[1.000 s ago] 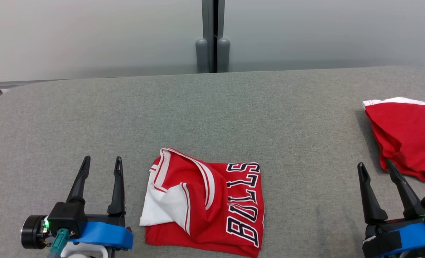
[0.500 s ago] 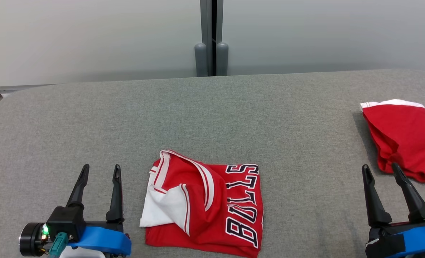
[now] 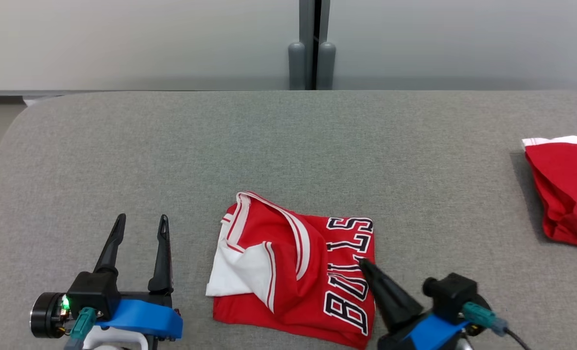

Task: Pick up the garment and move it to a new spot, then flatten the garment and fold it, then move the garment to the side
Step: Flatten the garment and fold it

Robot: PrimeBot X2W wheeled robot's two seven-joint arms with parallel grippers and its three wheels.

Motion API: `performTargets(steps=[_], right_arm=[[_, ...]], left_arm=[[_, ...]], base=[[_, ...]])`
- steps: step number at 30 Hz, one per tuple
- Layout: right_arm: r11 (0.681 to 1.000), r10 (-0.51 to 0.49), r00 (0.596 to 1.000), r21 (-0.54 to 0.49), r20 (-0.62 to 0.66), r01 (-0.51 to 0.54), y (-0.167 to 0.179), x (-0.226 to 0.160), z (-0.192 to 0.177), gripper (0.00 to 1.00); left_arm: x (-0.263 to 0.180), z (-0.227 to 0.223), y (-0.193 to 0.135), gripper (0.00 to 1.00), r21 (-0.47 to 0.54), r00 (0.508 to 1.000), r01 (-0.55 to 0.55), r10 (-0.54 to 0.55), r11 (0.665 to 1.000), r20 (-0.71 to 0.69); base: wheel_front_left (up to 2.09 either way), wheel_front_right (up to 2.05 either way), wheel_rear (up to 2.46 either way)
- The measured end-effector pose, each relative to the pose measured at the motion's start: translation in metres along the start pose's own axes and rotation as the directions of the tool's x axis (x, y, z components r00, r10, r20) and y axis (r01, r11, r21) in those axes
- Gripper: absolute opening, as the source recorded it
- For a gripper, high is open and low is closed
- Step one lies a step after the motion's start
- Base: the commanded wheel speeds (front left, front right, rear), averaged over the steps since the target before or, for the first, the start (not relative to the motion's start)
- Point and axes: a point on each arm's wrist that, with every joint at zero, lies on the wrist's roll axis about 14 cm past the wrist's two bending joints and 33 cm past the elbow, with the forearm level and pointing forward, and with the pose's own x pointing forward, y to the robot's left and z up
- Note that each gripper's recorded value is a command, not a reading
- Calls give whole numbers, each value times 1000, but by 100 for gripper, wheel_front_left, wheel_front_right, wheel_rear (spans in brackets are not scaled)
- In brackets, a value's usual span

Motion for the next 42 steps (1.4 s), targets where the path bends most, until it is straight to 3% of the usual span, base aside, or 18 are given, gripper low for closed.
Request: performTargets(steps=[3,9,27,42], right_arm=[[994,102,993,33,-52,-100,31,16,-20,0],[981,193,971,58,-138,-186,55,37,-49,0],[962,272,933,85,-236,-259,75,47,-82,0],[905,421,866,67,-269,-419,121,58,-85,0]], left_arm=[[-1,-1,6,100,-5,1000,-21,21,1000,-1],[-2,-5,15,100,-12,998,-55,54,998,-7],[0,-11,19,100,-26,997,-72,72,997,-6],[2,-13,20,100,-34,997,-78,78,996,-8]], base=[[0,0,0],[0,0,0],[0,0,0],[0,0,0]])
